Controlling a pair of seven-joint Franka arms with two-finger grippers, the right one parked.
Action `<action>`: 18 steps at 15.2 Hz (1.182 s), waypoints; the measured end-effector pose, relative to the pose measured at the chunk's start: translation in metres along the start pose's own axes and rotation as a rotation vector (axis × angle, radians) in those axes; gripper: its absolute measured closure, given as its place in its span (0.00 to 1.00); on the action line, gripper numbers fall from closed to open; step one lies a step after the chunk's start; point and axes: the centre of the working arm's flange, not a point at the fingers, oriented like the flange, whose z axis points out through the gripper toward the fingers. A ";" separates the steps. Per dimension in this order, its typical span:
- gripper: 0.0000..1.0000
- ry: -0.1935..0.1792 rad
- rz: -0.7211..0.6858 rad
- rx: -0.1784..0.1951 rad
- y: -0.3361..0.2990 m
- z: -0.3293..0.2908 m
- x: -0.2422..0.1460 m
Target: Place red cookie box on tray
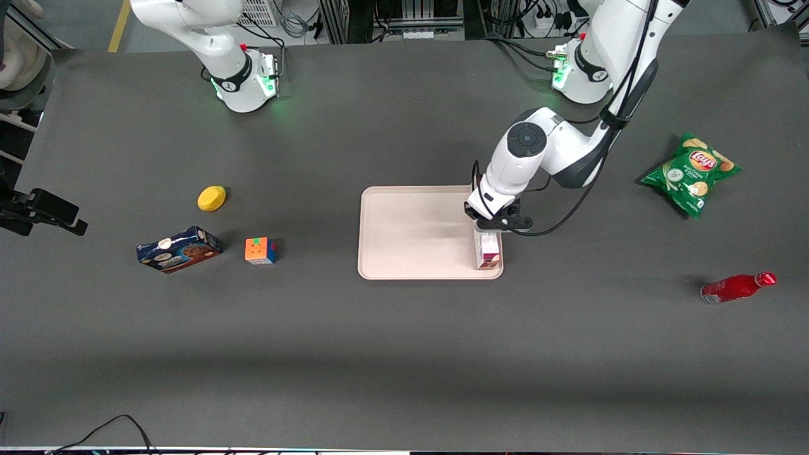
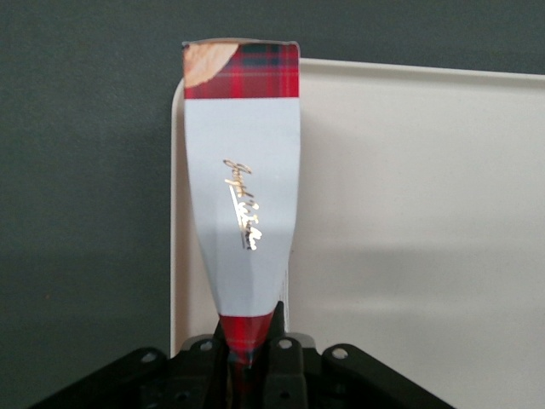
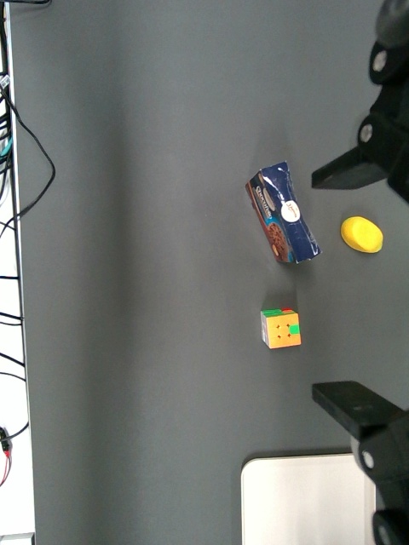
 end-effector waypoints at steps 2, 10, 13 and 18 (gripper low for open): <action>0.76 0.004 -0.003 -0.003 -0.001 0.000 0.002; 0.00 0.046 -0.009 -0.030 0.006 -0.016 0.018; 0.00 0.105 -0.038 -0.026 0.000 -0.055 0.044; 0.00 0.169 -0.095 -0.015 -0.040 -0.149 0.088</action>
